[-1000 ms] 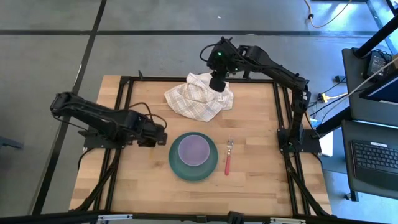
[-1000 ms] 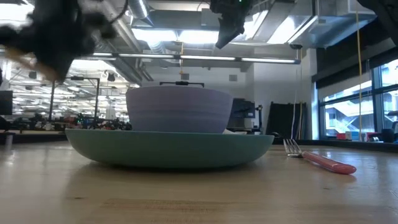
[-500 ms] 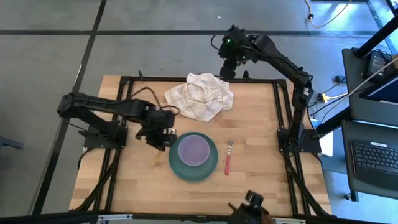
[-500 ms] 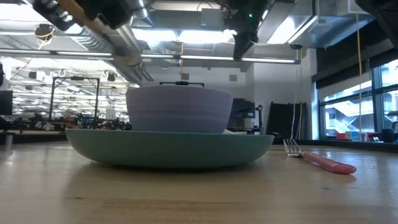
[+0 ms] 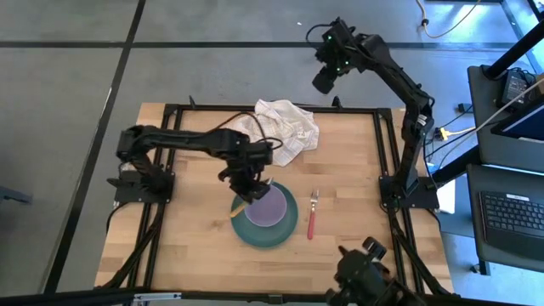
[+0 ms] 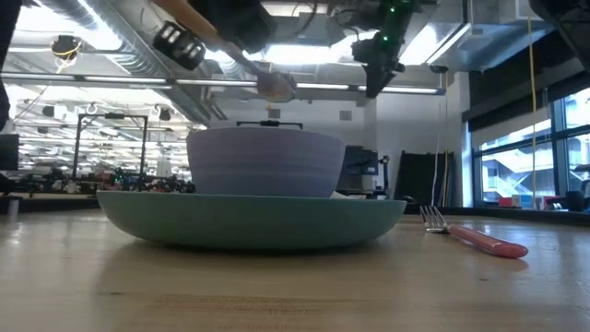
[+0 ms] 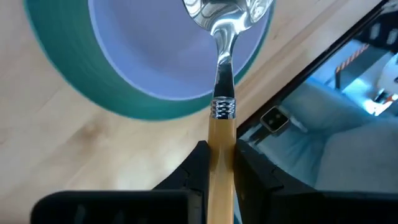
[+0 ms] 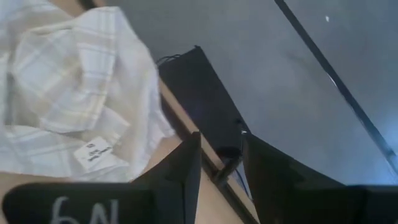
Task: Set table place
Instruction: Put the yellow spoon on the purple bowl
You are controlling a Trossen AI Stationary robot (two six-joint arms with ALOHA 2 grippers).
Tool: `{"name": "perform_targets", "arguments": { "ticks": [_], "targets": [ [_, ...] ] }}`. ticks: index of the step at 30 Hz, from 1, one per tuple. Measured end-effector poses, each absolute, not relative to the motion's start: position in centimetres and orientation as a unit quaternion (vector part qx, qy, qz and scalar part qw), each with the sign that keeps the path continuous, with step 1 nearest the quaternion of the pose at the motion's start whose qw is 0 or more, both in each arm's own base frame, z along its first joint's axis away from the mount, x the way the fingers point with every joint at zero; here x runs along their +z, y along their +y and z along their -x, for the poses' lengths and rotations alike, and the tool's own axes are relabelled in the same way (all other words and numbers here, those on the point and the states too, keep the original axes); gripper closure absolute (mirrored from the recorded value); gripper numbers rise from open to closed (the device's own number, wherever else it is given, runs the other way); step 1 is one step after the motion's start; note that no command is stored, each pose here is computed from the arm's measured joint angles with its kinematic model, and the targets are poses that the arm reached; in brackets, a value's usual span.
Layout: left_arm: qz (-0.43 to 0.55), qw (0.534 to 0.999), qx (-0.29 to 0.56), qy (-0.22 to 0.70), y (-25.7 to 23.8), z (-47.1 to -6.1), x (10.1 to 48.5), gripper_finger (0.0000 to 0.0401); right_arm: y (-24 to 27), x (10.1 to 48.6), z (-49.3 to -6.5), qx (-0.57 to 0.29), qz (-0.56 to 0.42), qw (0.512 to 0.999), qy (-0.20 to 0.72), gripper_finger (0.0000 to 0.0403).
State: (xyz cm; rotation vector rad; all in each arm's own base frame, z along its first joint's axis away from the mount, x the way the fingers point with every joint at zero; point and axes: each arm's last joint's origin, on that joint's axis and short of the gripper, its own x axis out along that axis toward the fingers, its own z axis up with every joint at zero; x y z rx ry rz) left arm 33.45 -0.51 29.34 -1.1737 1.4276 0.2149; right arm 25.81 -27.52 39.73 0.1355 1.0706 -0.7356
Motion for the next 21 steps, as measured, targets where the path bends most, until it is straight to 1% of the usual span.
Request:
{"name": "perform_targets", "arguments": {
  "ticks": [5, 12, 15, 17, 21],
  "targets": [
    [0.509, 0.547, 0.073, 0.661, -1.0, -34.4, 27.5, 0.0359, -28.9, 39.7, -24.2, -0.364, -0.077, 0.784, 0.496, 0.0286],
    [0.525, 0.498, 0.032, 0.690, -2.7, -35.9, 25.9, 0.0359, -30.1, 39.8, -23.0, -0.380, -0.088, 0.782, 0.487, 0.0286],
    [0.537, 0.476, 0.027, 0.696, -3.3, -36.2, 25.4, 0.0359, -30.2, 39.8, -22.9, -0.370, -0.096, 0.790, 0.480, 0.0286],
    [0.536, 0.468, 0.031, 0.702, -3.5, -36.5, 24.8, 0.0359, -30.2, 39.9, -23.0, -0.361, -0.099, 0.798, 0.473, 0.0286],
    [0.542, 0.445, 0.041, 0.712, -3.6, -37.0, 23.4, 0.0359, -30.0, 39.9, -23.3, -0.326, -0.113, 0.819, 0.459, 0.0286]
  ]
}}
